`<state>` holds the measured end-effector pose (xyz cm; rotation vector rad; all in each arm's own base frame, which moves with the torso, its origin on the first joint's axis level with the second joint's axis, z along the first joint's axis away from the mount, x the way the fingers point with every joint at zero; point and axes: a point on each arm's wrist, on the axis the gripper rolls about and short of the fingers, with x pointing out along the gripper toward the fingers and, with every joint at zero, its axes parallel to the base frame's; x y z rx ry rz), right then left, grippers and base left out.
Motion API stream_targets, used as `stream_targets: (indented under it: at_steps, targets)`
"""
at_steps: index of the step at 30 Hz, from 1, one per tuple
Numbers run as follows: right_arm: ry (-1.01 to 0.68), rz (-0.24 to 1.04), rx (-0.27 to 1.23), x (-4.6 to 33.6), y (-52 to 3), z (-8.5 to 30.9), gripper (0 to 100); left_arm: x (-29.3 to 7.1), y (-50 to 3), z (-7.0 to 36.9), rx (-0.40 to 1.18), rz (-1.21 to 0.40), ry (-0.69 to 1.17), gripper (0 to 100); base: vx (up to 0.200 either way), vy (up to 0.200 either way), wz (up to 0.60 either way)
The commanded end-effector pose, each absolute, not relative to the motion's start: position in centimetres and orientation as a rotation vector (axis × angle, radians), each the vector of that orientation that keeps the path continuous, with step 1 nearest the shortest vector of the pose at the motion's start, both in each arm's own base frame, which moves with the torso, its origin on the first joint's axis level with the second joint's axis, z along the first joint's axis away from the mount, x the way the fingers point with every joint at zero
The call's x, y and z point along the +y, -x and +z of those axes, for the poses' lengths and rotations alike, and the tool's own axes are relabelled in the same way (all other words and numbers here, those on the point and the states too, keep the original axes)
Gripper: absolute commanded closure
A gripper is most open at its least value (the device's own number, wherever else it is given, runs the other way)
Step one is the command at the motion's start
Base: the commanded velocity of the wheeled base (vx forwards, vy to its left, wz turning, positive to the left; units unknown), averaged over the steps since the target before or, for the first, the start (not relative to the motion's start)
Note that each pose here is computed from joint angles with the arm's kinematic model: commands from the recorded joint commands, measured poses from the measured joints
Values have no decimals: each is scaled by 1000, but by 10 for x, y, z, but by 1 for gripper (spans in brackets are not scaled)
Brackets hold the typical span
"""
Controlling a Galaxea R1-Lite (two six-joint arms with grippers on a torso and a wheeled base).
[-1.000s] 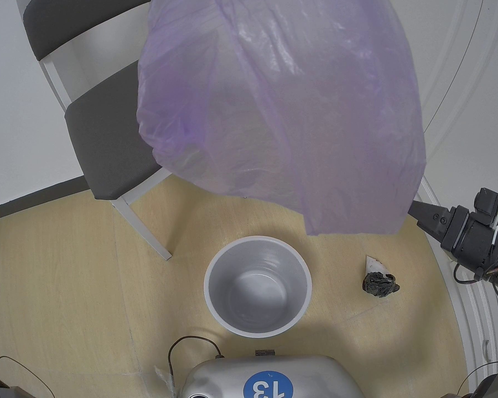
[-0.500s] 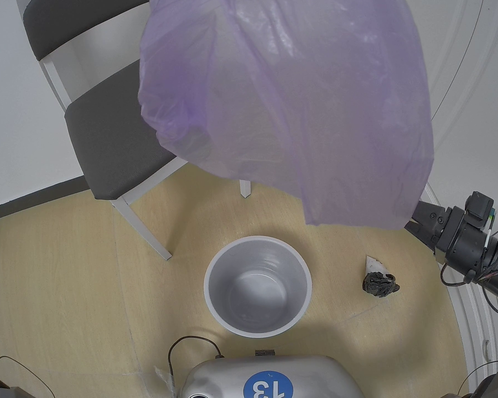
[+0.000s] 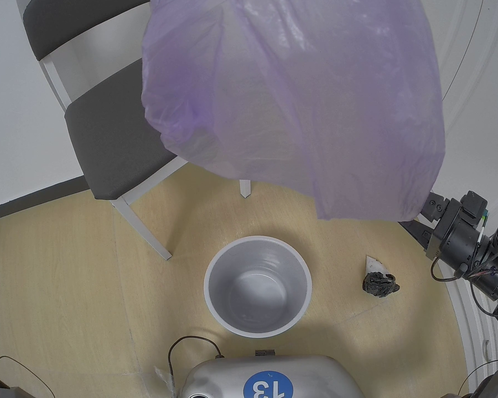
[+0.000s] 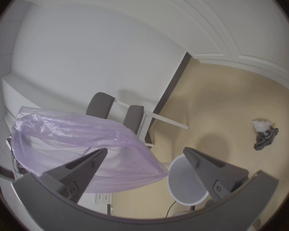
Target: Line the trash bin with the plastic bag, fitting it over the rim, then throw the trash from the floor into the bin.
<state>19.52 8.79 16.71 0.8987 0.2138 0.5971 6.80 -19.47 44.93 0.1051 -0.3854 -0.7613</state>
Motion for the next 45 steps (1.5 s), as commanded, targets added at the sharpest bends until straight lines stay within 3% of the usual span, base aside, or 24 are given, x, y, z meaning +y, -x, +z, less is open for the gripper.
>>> stream_targets:
  at_steps: [1, 19, 20, 36, 40, 45]
  targets:
    - [-897, 587, 260, 91, -201, 146, 0, -196, -68, 448, -381, -763, -110, 100, 0, 0, 0]
    - [-893, 611, 203, 89, -198, 148, 0, -198, -69, 447, -377, -762, -115, 100, 0, 0, 0]
    - [-893, 611, 203, 89, -198, 148, 100, -198, -69, 447, -377, -762, -115, 100, 0, 0, 0]
    - [-846, 609, 179, 84, -192, 150, 100, -201, -84, 440, -347, -701, -165, 100, 0, 0, 0]
    - [-704, 620, 149, 81, -180, 150, 100, -201, -117, 423, -233, -584, -294, 100, 0, 0, 0]
    - [-543, 585, 148, 74, -170, 151, 100, -153, -137, 390, 136, -431, -523, 100, 0, 0, 0]
